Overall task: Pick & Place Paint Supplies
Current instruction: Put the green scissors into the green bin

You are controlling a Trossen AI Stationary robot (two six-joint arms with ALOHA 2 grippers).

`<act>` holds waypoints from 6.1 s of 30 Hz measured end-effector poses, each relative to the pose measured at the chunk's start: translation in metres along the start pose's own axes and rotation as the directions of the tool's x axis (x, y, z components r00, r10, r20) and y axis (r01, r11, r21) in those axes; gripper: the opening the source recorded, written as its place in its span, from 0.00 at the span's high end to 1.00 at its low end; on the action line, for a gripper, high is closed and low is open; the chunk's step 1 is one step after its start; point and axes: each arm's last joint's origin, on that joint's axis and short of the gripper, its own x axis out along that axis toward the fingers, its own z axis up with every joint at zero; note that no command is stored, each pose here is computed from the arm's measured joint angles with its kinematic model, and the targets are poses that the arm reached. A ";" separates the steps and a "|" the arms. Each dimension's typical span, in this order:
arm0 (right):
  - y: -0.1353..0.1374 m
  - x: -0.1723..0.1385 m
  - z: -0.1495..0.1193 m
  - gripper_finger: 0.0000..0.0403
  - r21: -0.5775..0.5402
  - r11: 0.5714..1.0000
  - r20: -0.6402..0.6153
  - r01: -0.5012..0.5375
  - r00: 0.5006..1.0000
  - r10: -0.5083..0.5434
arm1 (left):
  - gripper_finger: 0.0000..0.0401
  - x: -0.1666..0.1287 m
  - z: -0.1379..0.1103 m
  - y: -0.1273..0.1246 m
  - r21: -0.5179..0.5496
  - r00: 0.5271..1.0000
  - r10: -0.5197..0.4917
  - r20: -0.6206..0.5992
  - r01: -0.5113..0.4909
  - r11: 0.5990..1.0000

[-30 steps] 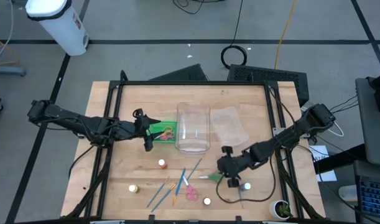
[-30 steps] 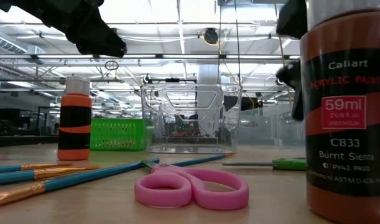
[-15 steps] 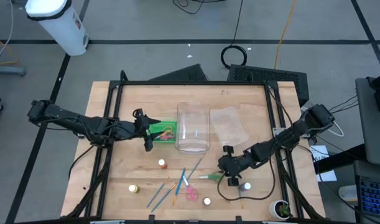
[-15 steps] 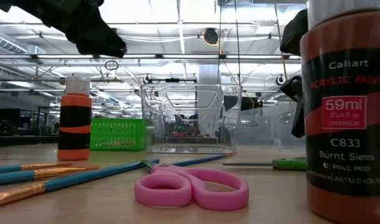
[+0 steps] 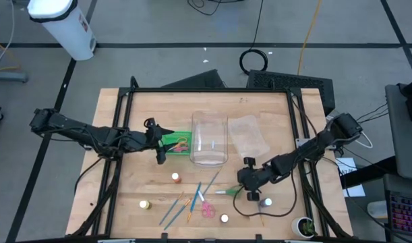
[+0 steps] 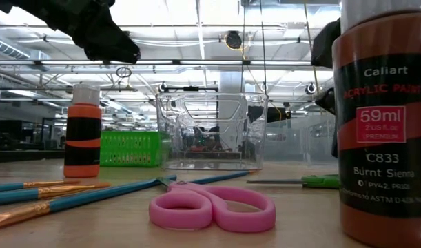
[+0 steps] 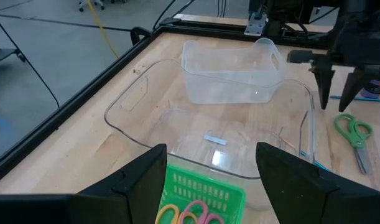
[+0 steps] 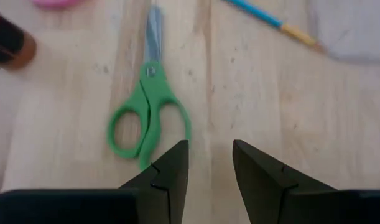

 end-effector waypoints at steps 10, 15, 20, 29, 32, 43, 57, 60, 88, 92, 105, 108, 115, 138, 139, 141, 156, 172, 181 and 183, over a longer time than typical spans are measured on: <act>0.006 0.021 -0.001 0.71 0.001 0.998 0.007 -0.061 0.998 0.061 | 0.36 0.000 0.000 0.000 0.000 1.000 0.000 0.000 0.000 1.000; 0.004 0.024 -0.003 0.71 -0.014 0.998 -0.011 -0.056 0.998 0.056 | 0.36 0.000 0.000 0.000 -0.002 1.000 0.000 0.001 0.000 1.000; 0.001 0.025 -0.002 0.75 -0.027 0.998 -0.019 -0.064 0.998 0.064 | 0.36 0.000 0.000 0.000 -0.007 1.000 0.000 0.000 0.000 1.000; -0.007 0.025 0.001 0.89 -0.078 0.995 -0.021 -0.061 0.998 0.060 | 0.36 0.000 0.000 0.000 -0.004 1.000 0.001 0.001 -0.001 1.000; -0.009 0.026 0.002 0.93 -0.088 0.994 -0.026 -0.071 0.997 0.069 | 0.36 0.000 0.000 0.000 -0.004 1.000 0.001 0.001 -0.001 1.000; -0.009 0.024 0.005 0.99 -0.129 0.990 -0.001 -0.064 0.998 0.064 | 0.36 0.000 0.000 0.000 -0.008 1.000 0.000 0.000 0.000 1.000; 0.000 -0.033 0.030 1.00 -0.208 0.978 0.287 0.019 0.957 0.042 | 0.36 0.000 0.001 0.000 -0.035 1.000 -0.002 0.007 0.002 0.999; 0.003 -0.050 0.041 1.00 -0.239 0.970 0.417 0.047 0.907 0.059 | 0.36 0.000 0.006 -0.001 -0.064 0.999 -0.011 0.053 0.014 0.998; -0.052 -0.093 0.093 1.00 0.134 0.677 0.719 0.723 0.399 -0.569 | 0.36 0.053 0.032 -0.037 -0.057 0.848 -0.032 0.528 0.073 0.996; -0.052 -0.084 0.091 1.00 0.134 0.626 0.678 0.768 0.390 -0.623 | 0.36 0.053 0.037 -0.038 -0.071 0.833 -0.028 0.553 0.081 0.994; -0.057 -0.057 0.091 1.00 0.103 0.605 0.650 0.789 0.407 -0.642 | 0.36 0.062 0.048 -0.043 -0.088 0.919 0.024 0.392 0.012 0.996; -0.055 -0.058 0.090 1.00 0.103 0.609 0.654 0.786 0.408 -0.637 | 0.36 0.064 0.047 -0.042 -0.100 0.934 0.040 0.356 -0.005 0.995; -0.055 -0.056 0.090 1.00 0.088 0.607 0.649 0.790 0.416 -0.637 | 0.36 0.069 0.047 -0.033 -0.200 0.941 0.077 0.328 -0.010 0.980; -0.055 -0.055 0.089 1.00 0.074 0.605 0.645 0.793 0.425 -0.636 | 0.73 0.079 0.045 -0.018 -0.270 0.959 -0.062 0.276 0.139 0.953; -0.055 -0.055 0.089 1.00 0.071 0.604 0.643 0.794 0.426 -0.636 | 0.78 0.079 0.045 -0.018 -0.265 0.959 -0.062 0.277 0.138 0.954; -0.055 -0.055 0.088 1.00 0.069 0.604 0.642 0.794 0.428 -0.636 | 0.89 0.080 0.045 -0.018 -0.242 0.958 -0.074 0.276 0.144 0.960; -0.048 -0.059 0.086 0.93 0.159 0.592 0.615 0.790 0.390 -0.685 | 0.99 0.061 0.054 -0.014 -0.091 0.952 -0.104 0.288 0.135 0.987; -0.027 -0.125 0.075 0.70 0.244 0.366 0.488 0.898 0.212 -0.846 | 0.99 -0.014 -0.034 0.015 -0.547 0.932 0.177 0.315 0.026 0.837; -0.035 -0.150 0.049 0.70 0.341 0.344 0.427 0.875 0.182 -0.886 | 0.99 -0.019 -0.080 0.026 -0.748 0.973 0.085 0.214 0.108 0.654; -0.039 -0.157 0.044 0.71 0.358 0.346 0.423 0.867 0.180 -0.888 | 0.99 -0.016 -0.091 0.026 -0.779 0.981 0.082 0.178 0.089 0.621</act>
